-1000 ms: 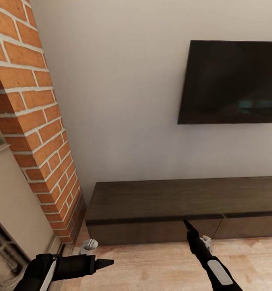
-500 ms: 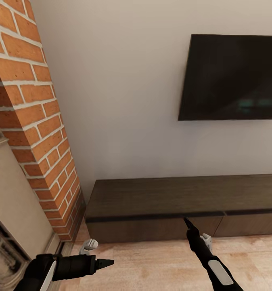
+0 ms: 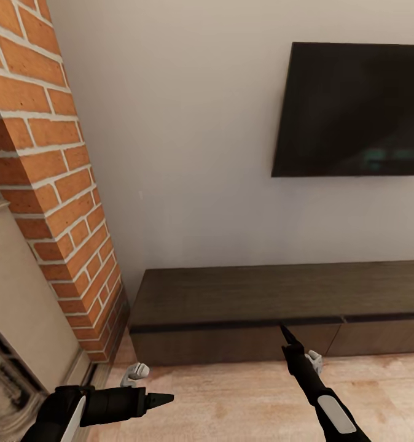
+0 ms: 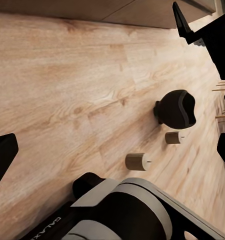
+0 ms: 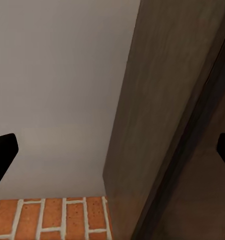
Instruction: Place each of the two pumpkins and all three candles from the living room inside a cabinet in the living room (use any cabinet), then make sure every cabinet is closed, and position the cauldron so it is next to a table in the living room.
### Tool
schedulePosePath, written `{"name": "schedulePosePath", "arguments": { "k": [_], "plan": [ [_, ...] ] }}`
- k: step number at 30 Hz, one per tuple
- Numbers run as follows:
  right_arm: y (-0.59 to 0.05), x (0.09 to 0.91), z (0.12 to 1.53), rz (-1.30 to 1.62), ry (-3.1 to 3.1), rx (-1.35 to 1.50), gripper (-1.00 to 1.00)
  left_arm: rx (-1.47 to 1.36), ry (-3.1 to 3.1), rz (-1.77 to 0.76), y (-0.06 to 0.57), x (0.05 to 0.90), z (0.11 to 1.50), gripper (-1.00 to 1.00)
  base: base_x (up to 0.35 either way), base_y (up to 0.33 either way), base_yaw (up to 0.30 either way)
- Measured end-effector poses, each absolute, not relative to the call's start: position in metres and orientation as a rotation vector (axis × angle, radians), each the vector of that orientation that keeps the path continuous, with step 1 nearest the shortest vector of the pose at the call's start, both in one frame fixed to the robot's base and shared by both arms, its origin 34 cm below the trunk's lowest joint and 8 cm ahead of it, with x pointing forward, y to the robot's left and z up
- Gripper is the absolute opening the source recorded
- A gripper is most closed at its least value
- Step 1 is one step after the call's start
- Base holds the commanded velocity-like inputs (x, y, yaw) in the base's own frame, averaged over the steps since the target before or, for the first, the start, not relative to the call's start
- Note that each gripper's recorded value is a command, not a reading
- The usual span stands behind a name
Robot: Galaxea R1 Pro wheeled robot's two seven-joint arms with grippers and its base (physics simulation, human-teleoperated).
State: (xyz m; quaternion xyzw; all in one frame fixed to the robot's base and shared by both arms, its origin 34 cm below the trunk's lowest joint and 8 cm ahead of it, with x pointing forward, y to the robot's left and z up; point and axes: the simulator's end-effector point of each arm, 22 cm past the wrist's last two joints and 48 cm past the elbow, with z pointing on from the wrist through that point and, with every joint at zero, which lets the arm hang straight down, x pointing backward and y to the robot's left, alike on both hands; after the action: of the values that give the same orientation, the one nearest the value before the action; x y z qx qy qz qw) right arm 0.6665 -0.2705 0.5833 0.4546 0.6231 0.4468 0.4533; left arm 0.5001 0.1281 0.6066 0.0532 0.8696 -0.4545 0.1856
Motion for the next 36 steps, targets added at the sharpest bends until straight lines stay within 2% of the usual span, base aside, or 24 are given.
{"name": "schedulePosePath", "arguments": {
  "k": [28, 36],
  "plan": [
    [-0.272, 0.656, 0.526, 1.103, 1.529, 1.124, 1.0, 0.155, 2.446, -1.285, 0.127, 0.489, 0.55, 1.0, 0.0, 0.0, 0.0],
    [-0.272, 0.652, 0.509, 1.102, 1.531, 1.122, 1.0, 0.205, 2.316, -1.522, 0.106, 0.473, 0.568, 1.0, 0.0, 0.0, 0.0]
  ]
}}
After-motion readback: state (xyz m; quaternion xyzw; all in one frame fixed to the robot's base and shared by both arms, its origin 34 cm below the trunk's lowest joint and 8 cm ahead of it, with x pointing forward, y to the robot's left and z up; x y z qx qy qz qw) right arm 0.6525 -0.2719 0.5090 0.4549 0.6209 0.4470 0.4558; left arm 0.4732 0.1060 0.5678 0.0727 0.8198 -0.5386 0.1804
